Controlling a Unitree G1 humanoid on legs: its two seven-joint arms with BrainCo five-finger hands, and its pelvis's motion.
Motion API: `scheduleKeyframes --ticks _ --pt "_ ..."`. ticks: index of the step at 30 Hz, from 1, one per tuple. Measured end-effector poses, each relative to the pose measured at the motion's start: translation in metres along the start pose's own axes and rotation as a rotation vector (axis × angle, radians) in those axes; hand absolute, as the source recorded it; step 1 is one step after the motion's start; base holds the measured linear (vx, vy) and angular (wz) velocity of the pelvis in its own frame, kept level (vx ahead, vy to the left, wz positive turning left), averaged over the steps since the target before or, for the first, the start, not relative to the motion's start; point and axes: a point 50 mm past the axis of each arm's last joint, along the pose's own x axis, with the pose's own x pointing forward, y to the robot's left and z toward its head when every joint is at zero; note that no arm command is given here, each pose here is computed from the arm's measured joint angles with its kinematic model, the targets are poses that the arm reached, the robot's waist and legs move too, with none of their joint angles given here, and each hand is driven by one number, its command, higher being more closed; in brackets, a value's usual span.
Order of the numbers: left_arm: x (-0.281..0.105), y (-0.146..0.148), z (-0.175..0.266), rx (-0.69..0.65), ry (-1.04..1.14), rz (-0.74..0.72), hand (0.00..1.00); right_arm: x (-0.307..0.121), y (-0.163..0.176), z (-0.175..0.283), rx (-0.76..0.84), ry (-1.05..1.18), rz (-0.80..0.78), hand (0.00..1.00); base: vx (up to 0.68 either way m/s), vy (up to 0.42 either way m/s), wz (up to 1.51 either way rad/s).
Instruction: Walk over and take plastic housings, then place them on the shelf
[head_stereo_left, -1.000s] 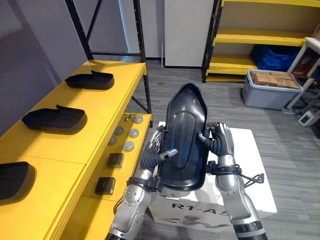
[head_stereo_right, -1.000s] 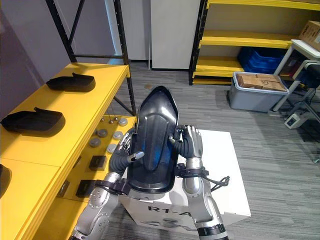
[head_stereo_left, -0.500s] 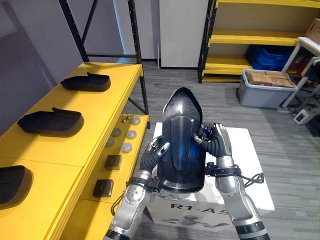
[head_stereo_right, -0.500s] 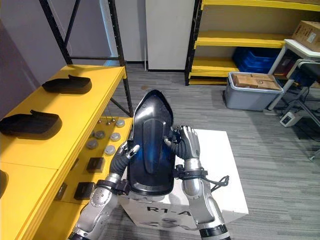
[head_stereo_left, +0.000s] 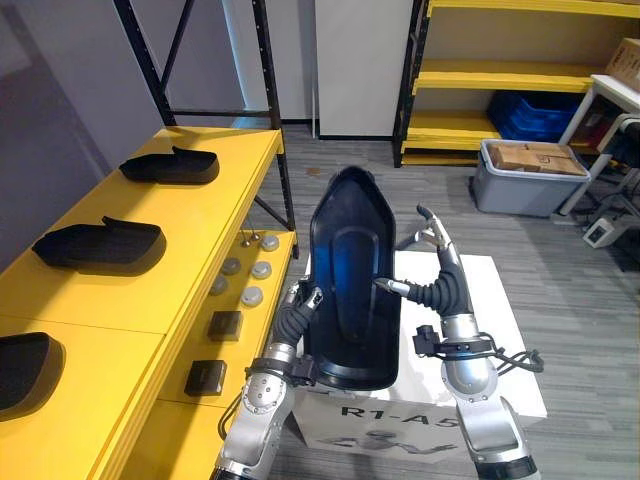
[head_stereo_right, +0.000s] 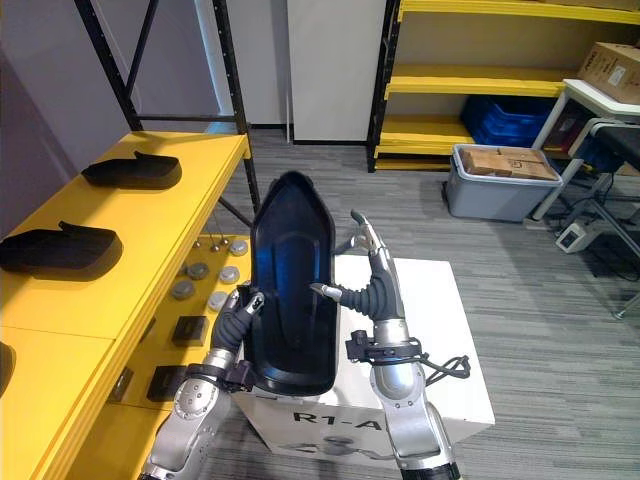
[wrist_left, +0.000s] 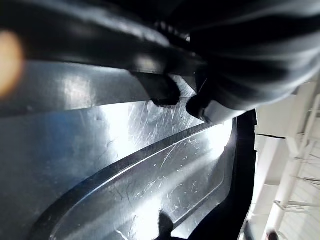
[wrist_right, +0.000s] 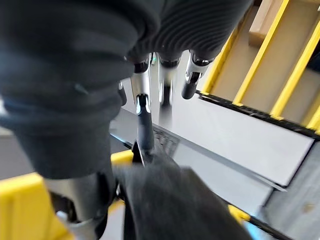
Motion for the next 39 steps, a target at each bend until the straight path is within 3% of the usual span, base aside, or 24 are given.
scheduleKeyframes --ticks 4,10,15,18,23,30,39 --pt "-0.009 0.031 0.001 0.013 0.000 0.139 1.00 -0.002 -0.054 -0.001 0.045 0.000 -0.227 0.00 0.00 0.005 -0.01" --pt "-0.021 0.051 0.015 0.036 -0.053 0.242 1.00 -0.019 -0.104 -0.005 0.074 0.003 -0.414 0.00 0.00 0.008 -0.02" --pt "-0.036 0.067 0.026 0.069 -0.098 0.329 1.00 -0.074 -0.169 -0.023 -0.053 0.147 -0.734 0.00 0.01 0.004 -0.03" --pt "-0.049 0.074 0.027 0.085 -0.095 0.376 1.00 -0.112 -0.182 -0.045 -0.118 0.334 -0.820 0.00 0.02 0.015 -0.17" --pt "-0.060 0.073 0.033 0.089 -0.111 0.386 1.00 -0.182 -0.166 -0.082 -0.102 0.706 -0.851 0.00 0.03 0.004 -0.19" --pt "-0.067 0.066 0.045 0.072 -0.185 0.385 1.00 -0.269 -0.102 -0.127 0.144 1.197 -0.786 0.00 -0.05 0.000 -0.10" --pt "-0.065 0.056 0.042 0.048 -0.173 0.334 1.00 -0.305 -0.022 -0.145 0.383 1.495 -0.439 0.00 -0.01 0.010 0.08"
